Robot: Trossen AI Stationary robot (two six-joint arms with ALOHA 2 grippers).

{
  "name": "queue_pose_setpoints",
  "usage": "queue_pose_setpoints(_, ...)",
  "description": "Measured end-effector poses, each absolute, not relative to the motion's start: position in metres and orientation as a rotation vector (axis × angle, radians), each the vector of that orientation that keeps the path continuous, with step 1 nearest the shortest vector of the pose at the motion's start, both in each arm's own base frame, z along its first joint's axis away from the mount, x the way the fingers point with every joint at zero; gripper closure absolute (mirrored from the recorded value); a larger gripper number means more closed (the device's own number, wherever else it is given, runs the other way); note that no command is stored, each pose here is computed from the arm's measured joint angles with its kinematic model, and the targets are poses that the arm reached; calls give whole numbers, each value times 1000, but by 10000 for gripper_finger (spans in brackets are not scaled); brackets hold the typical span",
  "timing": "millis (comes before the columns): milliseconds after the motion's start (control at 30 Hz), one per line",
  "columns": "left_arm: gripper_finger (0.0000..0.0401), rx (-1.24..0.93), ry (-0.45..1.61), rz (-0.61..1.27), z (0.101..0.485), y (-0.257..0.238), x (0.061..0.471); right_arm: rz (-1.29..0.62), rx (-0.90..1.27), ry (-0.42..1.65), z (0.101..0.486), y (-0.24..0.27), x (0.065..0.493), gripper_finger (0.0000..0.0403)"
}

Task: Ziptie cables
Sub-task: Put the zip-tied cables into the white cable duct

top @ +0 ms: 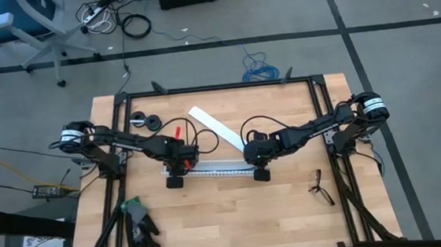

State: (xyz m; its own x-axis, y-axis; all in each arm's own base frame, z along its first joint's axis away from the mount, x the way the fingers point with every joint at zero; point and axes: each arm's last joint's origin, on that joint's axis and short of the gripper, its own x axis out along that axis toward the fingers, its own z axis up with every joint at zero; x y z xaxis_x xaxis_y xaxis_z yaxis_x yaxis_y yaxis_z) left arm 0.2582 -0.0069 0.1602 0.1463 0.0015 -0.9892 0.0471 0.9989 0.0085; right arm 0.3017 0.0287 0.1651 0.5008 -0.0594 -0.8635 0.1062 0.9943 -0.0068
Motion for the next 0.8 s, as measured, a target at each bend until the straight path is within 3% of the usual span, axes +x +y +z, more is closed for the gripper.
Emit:
queue_pose_setpoints(367, 294, 57, 1118, -48, 208, -7, 255, -102, 53, 1040, 165, 29, 302, 403)
queue_pose_setpoints(600, 294, 111, 985, 65, 234, -3, 244, -120, 45, 1030, 165, 28, 303, 402)
queue_pose_setpoints(800, 294, 102, 883, 122, 255, -1, 231, -118, 47, 989, 167, 28, 306, 371)
